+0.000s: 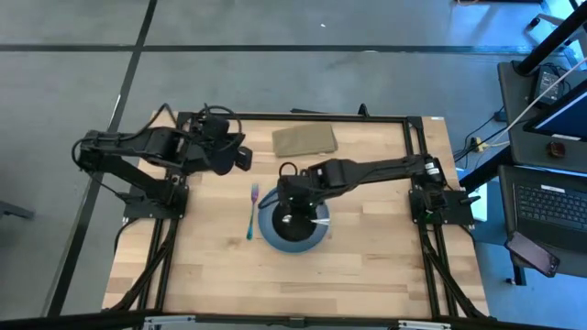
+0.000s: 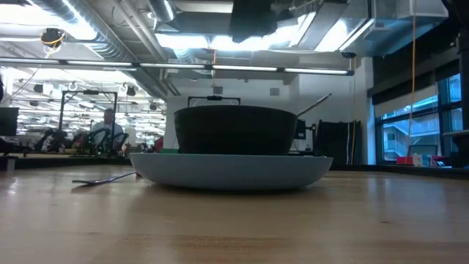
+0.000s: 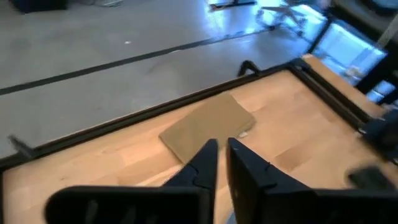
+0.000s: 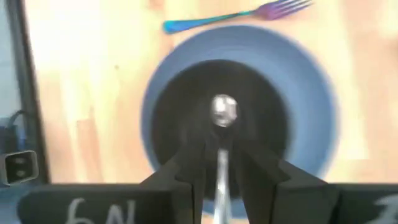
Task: Set table place
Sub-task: Return to Home Position
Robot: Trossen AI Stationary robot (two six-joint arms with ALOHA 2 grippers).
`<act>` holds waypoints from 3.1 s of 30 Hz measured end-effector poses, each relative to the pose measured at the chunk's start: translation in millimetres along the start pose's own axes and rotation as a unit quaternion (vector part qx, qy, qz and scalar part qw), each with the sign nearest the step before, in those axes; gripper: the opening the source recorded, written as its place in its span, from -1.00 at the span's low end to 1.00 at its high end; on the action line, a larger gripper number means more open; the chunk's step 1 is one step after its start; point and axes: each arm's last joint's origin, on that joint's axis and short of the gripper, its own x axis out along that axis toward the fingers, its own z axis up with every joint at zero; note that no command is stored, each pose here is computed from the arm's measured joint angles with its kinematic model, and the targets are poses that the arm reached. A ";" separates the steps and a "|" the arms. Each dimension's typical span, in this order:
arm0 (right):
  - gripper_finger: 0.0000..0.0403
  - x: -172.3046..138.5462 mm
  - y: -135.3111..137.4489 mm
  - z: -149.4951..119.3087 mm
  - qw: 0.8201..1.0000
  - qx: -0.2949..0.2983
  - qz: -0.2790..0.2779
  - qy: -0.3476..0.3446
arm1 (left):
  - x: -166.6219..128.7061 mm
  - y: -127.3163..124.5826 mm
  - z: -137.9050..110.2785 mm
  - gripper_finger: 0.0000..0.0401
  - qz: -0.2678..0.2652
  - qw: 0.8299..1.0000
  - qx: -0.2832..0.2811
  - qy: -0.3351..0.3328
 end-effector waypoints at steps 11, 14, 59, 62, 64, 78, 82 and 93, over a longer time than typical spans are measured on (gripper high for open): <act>-0.59 -83.5 17.2 -6.2 0.988 -0.054 -0.138 -0.034 | -56.9 61.1 7.6 -0.84 -0.098 0.992 0.063 0.044; -0.59 -98.5 12.7 -13.3 0.981 -0.058 -0.179 -0.041 | -70.8 87.6 7.8 -0.89 -0.119 0.988 0.071 0.063; -0.59 -132.7 -0.8 -90.1 0.864 0.126 0.030 -0.486 | -77.5 238.5 -69.8 -0.60 -0.561 0.816 0.014 -0.139; -0.59 -111.7 -15.0 -120.2 0.840 0.153 0.061 -0.517 | -75.4 235.6 -72.2 -0.58 -0.561 0.816 0.018 -0.135; -0.59 -91.7 -24.4 -141.4 0.831 0.168 0.077 -0.525 | -72.0 230.5 -75.9 -0.56 -0.563 0.816 0.021 -0.131; -0.59 -42.3 -72.2 -249.4 0.748 0.139 0.172 -0.626 | -46.8 194.7 -103.6 -0.50 -0.580 0.808 -0.004 -0.103; -0.59 -39.2 -80.4 -266.5 0.737 0.140 0.178 -0.637 | -38.1 185.7 -113.6 -0.51 -0.579 0.809 -0.003 -0.098; -0.59 -20.1 -95.3 -303.7 0.739 0.122 0.215 -0.627 | -11.7 160.7 -144.7 -0.61 -0.587 0.801 -0.031 -0.112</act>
